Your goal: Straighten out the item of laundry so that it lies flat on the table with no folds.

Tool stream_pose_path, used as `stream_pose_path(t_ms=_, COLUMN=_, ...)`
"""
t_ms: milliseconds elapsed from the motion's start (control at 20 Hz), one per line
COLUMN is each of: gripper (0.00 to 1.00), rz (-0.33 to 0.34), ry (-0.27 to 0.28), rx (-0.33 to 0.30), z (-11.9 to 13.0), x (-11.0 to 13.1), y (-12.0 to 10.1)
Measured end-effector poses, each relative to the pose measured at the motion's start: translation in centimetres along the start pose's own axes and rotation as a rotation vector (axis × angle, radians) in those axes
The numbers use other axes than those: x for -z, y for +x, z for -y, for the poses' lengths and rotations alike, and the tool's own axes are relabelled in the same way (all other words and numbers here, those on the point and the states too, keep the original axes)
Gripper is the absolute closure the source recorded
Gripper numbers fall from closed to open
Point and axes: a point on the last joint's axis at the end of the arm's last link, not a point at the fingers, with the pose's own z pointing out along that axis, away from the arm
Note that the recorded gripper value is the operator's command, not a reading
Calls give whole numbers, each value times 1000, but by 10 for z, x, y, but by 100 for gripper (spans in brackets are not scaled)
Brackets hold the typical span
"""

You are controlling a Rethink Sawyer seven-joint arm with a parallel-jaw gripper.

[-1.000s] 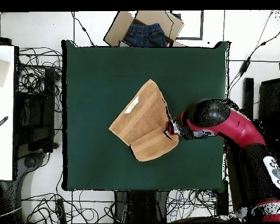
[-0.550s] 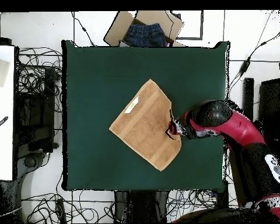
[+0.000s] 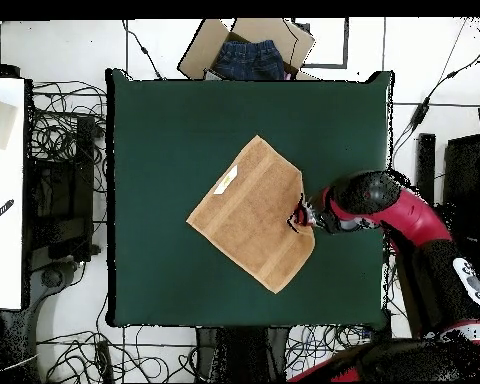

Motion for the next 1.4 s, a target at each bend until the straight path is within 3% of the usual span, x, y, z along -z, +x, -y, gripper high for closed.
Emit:
stream_pose_path(t_ms=550, gripper=100, rz=8, ry=-31, rx=6, z=10, x=-12, y=-5)
stream_pose_path(t_ms=600, gripper=0, rz=6, ry=-33, rx=7, z=10, x=-12, y=-5)
stream_pose_path(t_ms=1400, gripper=0, rz=18, ry=-47, rx=30, z=0, x=-10, y=-15)
